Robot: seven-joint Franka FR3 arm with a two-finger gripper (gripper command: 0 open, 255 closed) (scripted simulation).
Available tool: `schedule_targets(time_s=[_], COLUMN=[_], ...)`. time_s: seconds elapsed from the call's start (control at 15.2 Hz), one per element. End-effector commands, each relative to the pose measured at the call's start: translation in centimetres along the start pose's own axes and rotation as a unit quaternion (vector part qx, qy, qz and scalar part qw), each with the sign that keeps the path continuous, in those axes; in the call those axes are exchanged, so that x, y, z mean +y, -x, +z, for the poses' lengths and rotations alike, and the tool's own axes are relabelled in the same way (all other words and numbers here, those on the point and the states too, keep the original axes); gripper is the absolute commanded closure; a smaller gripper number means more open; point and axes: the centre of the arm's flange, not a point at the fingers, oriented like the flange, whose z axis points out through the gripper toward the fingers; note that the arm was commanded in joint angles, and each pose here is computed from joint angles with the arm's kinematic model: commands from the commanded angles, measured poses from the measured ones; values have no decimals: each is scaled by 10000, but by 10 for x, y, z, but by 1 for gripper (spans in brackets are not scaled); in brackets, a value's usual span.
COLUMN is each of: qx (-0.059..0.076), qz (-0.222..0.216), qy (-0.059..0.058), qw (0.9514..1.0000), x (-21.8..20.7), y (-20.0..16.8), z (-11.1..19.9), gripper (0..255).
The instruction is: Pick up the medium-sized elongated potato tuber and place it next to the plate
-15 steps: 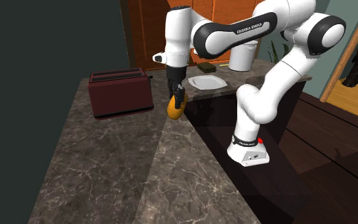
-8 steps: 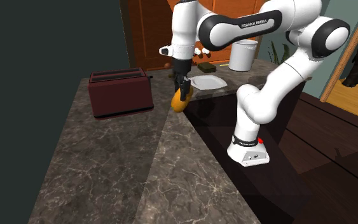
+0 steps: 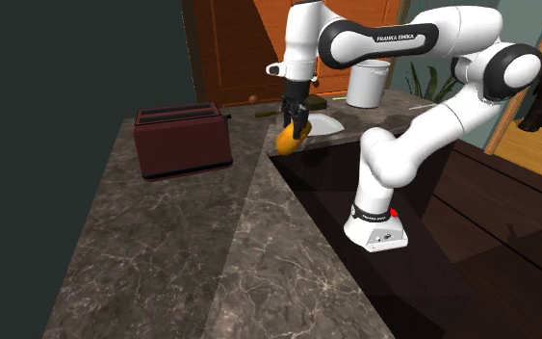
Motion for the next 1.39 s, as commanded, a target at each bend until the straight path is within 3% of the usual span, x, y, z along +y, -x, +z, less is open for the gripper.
schedule_targets(time_s=[0.0, 1.32], qx=[-2, -2], qz=[-6, -6], qy=[-1, -1], qw=[10000, 10000], x=[16, 173], y=[20, 232], z=[2, 0], gripper=[255, 255])
